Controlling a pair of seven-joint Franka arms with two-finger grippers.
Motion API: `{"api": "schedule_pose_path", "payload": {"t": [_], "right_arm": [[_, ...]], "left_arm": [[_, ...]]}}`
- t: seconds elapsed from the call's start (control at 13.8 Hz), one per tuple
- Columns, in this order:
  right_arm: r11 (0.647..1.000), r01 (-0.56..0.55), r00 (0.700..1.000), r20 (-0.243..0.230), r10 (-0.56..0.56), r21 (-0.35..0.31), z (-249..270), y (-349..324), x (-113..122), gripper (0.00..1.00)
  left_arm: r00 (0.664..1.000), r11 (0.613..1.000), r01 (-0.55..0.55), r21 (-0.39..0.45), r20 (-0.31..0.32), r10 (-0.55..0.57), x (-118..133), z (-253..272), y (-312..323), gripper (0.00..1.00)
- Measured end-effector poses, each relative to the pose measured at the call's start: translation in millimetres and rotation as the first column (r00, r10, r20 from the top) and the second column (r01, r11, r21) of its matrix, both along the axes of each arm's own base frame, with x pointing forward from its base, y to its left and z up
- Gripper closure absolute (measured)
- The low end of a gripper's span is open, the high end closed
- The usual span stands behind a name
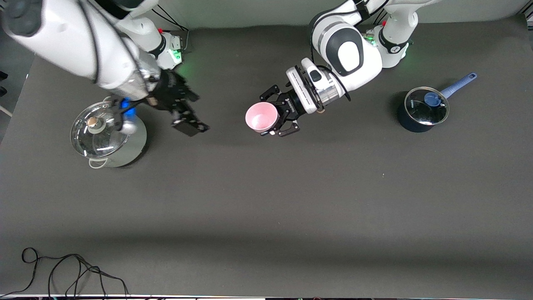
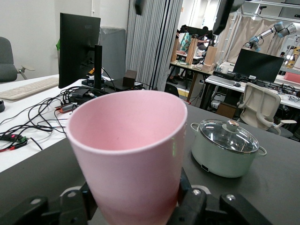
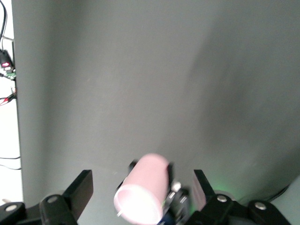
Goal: Transfer pink cup from left to right arm
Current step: 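Reach the right gripper to the cup and close it on the cup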
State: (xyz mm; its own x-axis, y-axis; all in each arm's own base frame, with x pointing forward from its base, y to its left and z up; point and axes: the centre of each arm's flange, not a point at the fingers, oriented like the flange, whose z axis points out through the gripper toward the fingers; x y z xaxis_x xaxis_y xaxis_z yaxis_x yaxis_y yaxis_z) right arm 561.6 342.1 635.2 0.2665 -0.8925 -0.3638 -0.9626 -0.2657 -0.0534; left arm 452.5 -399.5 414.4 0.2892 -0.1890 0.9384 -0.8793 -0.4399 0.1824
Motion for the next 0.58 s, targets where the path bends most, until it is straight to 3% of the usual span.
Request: {"api": "schedule_pose_path", "payload": {"t": [0.14, 0.36, 0.58], "right_arm": [[0.999, 0.035, 0.999, -0.010, -0.035, 0.031, -3, 30, -7, 0.05], [0.999, 0.004, 0.999, -0.042, -0.002, 0.041, -15, 58, -18, 0.05], [0.999, -0.044, 0.994, -0.103, 0.047, 0.027, -41, 82, -27, 0.06]], "left_arm": [[1.000, 1.000, -0.002, 0.000, -0.002, 0.002, 0, 0, 0, 0.34], [1.000, 1.000, -0.004, 0.000, -0.004, 0.004, 1, -1, 1, 0.34], [1.000, 1.000, -0.004, 0.000, -0.004, 0.004, 1, -1, 1, 0.34]]}}
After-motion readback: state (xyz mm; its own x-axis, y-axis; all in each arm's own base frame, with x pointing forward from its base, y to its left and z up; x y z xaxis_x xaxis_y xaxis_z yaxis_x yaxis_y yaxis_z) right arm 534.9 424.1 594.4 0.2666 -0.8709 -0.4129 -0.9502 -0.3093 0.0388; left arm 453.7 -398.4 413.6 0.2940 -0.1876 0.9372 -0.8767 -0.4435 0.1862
